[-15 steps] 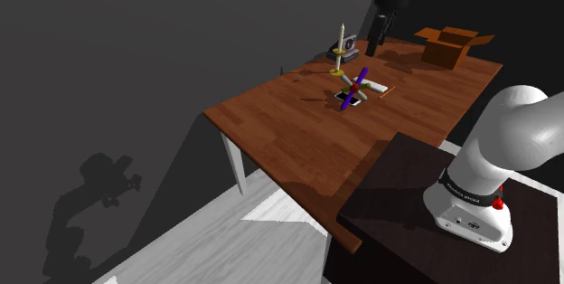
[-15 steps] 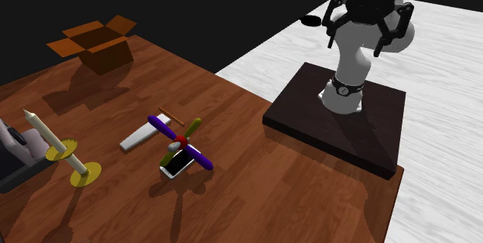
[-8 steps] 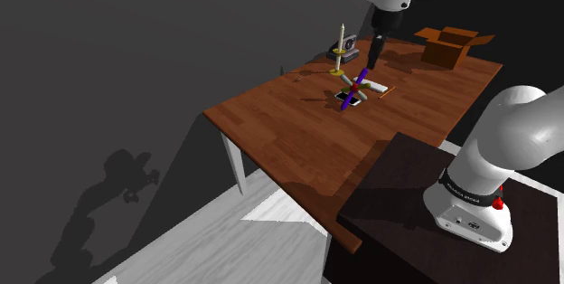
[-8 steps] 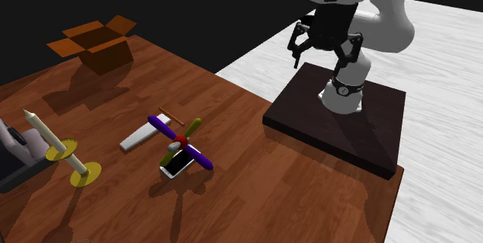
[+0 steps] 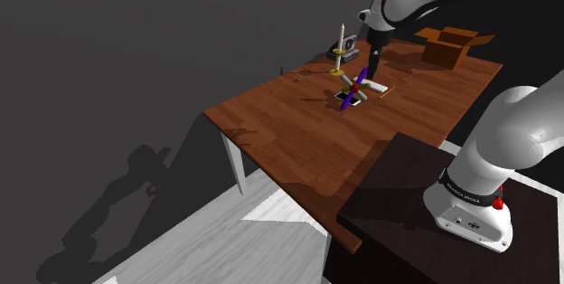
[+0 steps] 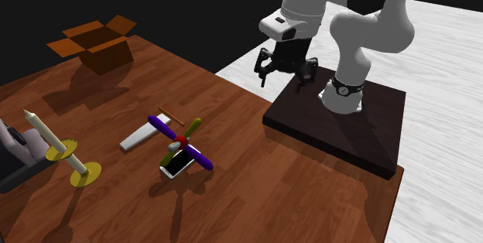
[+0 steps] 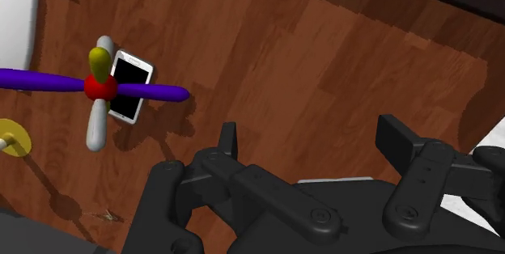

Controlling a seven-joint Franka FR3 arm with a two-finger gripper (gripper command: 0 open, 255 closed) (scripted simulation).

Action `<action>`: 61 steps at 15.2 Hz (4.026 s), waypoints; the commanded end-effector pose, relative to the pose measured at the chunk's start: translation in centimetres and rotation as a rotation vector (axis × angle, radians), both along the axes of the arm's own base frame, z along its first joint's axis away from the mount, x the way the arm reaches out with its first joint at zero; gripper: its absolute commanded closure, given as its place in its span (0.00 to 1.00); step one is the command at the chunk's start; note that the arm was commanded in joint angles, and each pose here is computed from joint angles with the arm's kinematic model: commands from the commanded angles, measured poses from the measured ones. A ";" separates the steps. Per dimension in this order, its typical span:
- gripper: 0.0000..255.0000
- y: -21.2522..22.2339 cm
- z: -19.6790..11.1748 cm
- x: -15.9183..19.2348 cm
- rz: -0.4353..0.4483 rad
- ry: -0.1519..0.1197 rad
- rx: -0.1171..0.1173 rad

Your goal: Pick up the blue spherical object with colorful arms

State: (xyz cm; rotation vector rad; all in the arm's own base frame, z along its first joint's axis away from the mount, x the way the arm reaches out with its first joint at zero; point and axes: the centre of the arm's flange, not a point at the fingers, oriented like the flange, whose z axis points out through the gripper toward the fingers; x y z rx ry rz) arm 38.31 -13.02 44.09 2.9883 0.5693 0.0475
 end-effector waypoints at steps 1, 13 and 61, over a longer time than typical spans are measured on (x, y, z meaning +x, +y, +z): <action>0.00 -2.0 -1.7 1.0 0.031 0.009 -0.018; 0.00 -11.9 -11.3 7.2 0.208 0.060 -0.118; 1.00 -24.1 -19.9 16.8 0.434 0.126 -0.245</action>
